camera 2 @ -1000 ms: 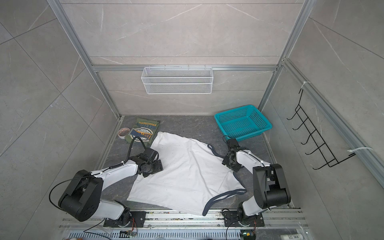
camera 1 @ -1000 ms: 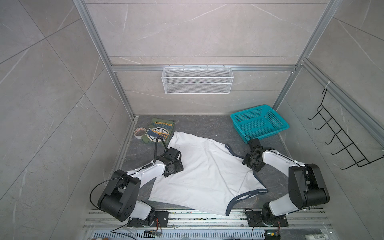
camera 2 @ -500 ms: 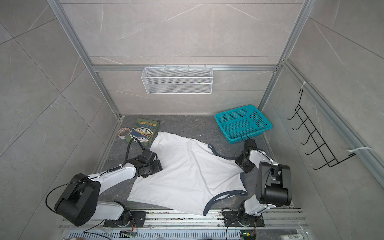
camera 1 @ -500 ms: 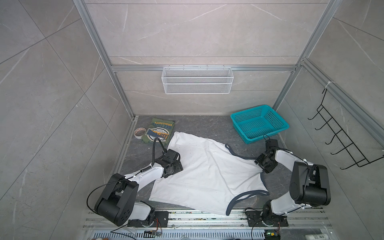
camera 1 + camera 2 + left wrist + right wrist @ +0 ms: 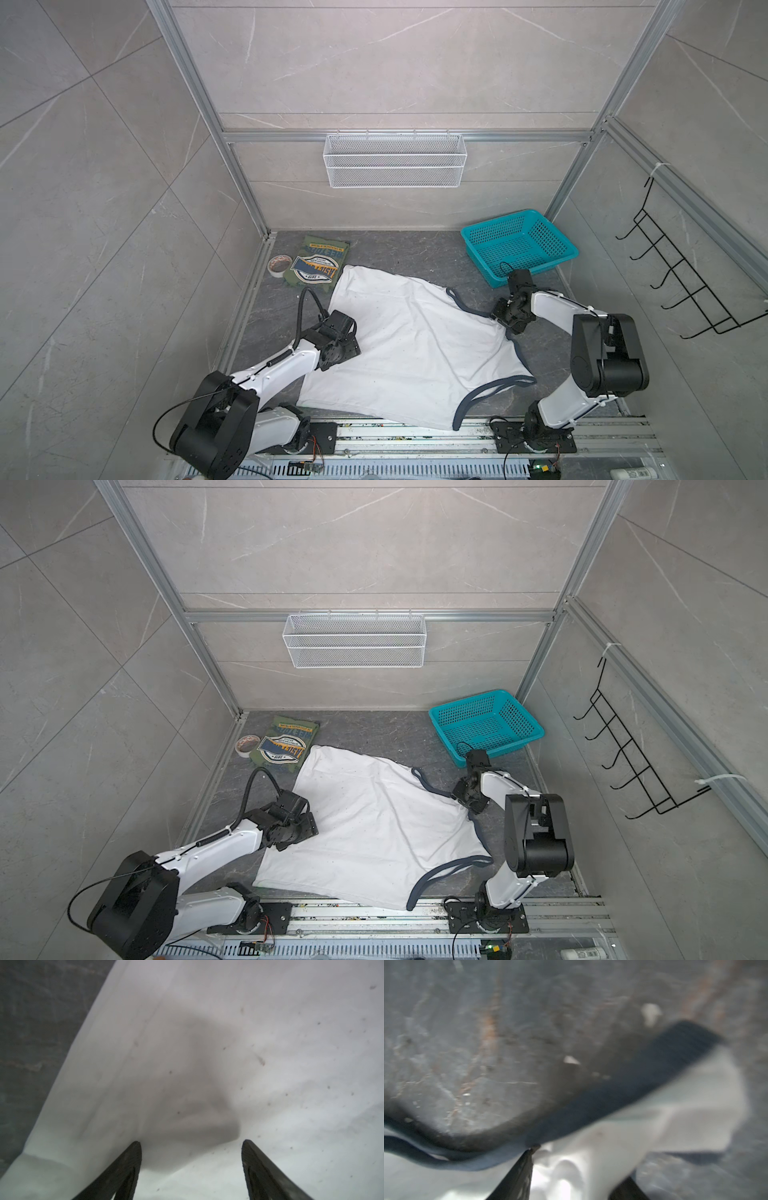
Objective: Fold and stack the tank tops
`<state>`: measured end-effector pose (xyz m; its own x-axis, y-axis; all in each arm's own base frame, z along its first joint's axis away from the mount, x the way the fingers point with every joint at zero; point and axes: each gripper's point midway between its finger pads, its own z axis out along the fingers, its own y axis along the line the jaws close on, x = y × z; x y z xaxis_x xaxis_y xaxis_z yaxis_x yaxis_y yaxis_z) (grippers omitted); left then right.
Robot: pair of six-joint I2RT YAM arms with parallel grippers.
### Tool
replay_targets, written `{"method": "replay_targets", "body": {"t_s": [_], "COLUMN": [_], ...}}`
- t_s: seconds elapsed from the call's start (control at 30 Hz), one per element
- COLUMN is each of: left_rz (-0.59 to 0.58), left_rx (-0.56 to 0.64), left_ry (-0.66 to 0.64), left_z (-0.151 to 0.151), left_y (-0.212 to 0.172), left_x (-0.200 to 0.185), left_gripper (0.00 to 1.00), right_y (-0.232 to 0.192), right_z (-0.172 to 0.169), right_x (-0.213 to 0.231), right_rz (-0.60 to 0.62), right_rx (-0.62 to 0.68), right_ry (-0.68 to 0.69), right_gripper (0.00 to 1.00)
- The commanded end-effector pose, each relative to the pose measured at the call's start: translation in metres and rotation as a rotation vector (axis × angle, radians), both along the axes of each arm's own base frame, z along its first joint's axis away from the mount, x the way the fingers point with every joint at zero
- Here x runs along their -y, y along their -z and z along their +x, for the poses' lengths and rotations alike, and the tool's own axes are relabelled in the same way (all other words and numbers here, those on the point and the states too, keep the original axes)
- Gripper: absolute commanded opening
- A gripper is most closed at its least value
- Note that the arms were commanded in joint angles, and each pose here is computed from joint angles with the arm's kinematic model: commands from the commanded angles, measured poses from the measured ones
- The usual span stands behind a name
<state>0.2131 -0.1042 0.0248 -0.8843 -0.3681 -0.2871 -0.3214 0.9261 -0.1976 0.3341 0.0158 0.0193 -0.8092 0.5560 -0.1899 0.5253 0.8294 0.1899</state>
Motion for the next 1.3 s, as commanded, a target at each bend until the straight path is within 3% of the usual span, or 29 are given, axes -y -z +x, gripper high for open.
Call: {"method": "replay_targets", "body": {"t_s": [0.0, 0.17, 0.33, 0.63, 0.9, 1.27], "left_rz": [0.015, -0.012, -0.005, 0.092, 0.213, 0.249], "left_rx": [0.001, 0.151, 0.210, 0.217, 0.163, 0.071], "left_ry": [-0.022, 0.049, 0.053, -0.008, 0.019, 0.030], "left_z": [-0.007, 0.053, 0.144, 0.283, 0.336, 0.340], "left_y": [-0.013, -0.077, -0.125, -0.119, -0.081, -0.030], "left_x": [-0.007, 0.015, 0.021, 0.011, 0.008, 0.006], "left_gripper": [0.79, 0.79, 0.79, 0.74, 0.67, 0.60], "right_y": [0.010, -0.023, -0.066, -0.115, -0.111, -0.091], "right_z": [0.000, 0.009, 0.006, 0.017, 0.033, 0.049], "right_x": [0.001, 0.011, 0.005, -0.056, -0.091, -0.111], "right_rz": [-0.036, -0.101, -0.115, -0.017, 0.011, 0.002], "right_rx": [-0.047, 0.015, 0.108, 0.260, 0.267, 0.223], "right_ry": [0.003, -0.003, -0.027, -0.163, -0.253, -0.296], "right_gripper": [0.56, 0.58, 0.58, 0.58, 0.56, 0.55]}}
